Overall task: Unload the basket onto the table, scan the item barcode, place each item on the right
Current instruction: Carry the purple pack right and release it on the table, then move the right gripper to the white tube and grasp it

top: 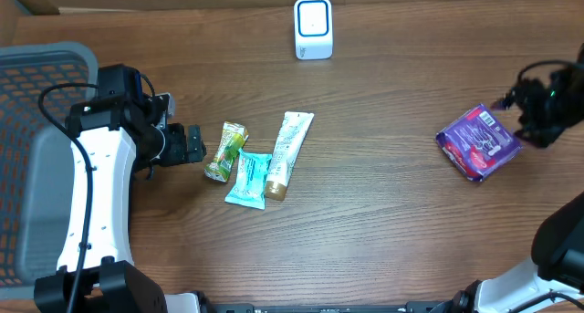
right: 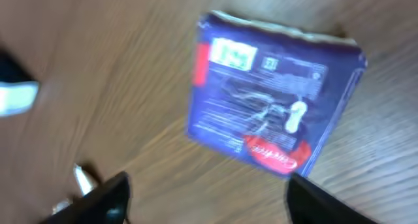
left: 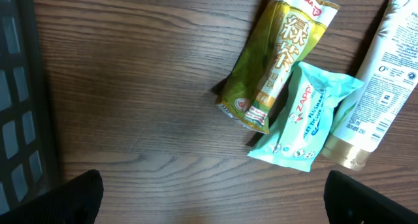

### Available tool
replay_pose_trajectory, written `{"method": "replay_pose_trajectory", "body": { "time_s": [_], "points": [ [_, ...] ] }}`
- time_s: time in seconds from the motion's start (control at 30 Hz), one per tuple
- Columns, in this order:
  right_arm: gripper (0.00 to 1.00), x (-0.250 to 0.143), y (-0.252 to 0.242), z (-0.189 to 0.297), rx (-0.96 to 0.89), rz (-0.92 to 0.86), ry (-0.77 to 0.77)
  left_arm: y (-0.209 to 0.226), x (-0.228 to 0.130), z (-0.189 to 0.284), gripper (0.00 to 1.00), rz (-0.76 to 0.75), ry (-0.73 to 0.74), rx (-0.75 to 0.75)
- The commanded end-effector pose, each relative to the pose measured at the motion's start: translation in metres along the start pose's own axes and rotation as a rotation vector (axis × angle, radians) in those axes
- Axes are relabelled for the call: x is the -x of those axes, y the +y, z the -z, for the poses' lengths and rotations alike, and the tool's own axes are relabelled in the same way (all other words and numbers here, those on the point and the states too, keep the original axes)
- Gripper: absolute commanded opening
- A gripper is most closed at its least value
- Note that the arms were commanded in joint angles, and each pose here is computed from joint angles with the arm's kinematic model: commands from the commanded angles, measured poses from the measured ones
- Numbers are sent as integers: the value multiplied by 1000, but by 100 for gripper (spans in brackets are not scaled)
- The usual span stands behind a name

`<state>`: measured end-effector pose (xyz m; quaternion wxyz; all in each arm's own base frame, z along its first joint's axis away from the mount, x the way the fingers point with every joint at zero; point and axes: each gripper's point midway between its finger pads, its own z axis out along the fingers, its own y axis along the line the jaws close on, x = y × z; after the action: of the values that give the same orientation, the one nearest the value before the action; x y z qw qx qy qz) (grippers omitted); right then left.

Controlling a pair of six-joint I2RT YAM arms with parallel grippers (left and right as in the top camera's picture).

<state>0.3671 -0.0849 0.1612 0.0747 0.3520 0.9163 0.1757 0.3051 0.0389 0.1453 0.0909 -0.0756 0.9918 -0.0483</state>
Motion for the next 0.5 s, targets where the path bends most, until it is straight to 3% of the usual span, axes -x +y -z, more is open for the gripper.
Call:
{"method": "replay_pose_trajectory", "body": {
  "time_s": [0.0,0.3,0.47],
  "points": [
    [81,-5,40,20,56,140,-32,0,2,0,100,-12,-2,-6],
    [86,-81,139,-19,174,438,79,0,2,0,100,-12,-2,-6],
    [85,-118,191,-55,181,660,12,0,2,0,100,-12,-2,-6]
  ]
}}
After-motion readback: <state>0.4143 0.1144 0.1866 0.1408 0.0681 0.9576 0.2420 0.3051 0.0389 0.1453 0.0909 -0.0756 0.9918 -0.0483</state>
